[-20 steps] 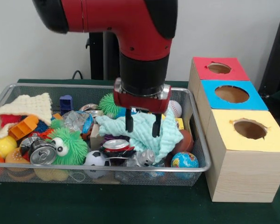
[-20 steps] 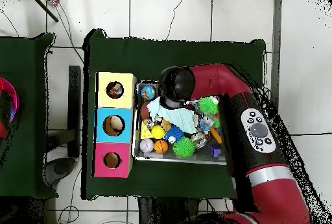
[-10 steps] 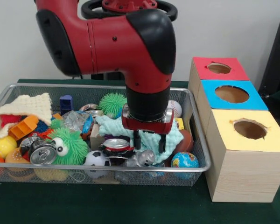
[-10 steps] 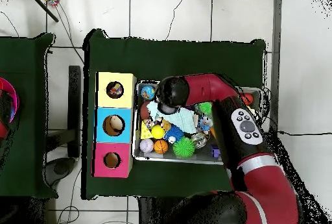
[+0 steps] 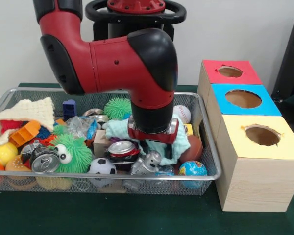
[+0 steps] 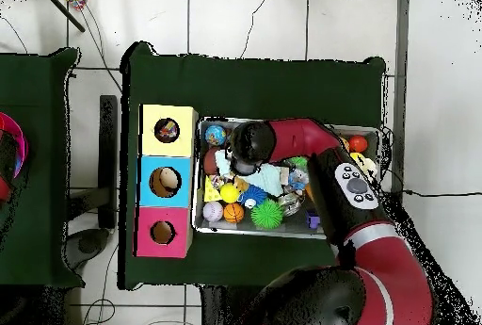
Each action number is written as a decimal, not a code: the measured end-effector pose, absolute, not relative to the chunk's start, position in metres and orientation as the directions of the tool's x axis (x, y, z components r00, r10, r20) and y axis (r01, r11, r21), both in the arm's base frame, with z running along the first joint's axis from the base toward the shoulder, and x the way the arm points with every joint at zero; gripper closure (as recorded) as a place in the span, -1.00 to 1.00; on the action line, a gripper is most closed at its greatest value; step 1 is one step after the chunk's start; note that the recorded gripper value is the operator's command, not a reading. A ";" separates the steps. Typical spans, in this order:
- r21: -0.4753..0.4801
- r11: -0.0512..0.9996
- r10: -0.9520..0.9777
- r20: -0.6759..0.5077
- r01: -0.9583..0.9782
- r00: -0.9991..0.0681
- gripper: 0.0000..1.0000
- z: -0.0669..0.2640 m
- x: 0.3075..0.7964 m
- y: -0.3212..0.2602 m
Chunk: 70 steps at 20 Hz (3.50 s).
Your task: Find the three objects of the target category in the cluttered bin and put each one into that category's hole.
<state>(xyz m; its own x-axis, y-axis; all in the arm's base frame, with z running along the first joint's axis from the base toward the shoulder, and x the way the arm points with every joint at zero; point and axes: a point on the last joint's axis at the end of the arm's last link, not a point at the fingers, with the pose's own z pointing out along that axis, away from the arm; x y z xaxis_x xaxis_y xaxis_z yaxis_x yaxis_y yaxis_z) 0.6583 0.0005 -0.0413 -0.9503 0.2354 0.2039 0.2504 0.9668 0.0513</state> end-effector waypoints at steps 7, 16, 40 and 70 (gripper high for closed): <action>0.055 0.964 0.245 0.213 0.262 -0.946 1.00 -0.045 0.655 -0.005; 0.029 0.968 0.232 0.260 0.248 -0.937 1.00 -0.023 0.663 -0.013; -0.090 0.945 0.319 0.022 0.316 -0.948 -1.00 0.164 0.750 -0.123; 0.012 0.974 0.225 -0.185 0.227 -0.956 1.00 0.210 0.728 -0.097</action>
<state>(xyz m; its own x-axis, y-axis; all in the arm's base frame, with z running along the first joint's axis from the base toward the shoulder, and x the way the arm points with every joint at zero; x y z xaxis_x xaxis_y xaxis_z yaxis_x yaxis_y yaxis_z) 0.7281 -0.0972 0.2105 -0.9565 0.2254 -0.1852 0.2271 0.9738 0.0122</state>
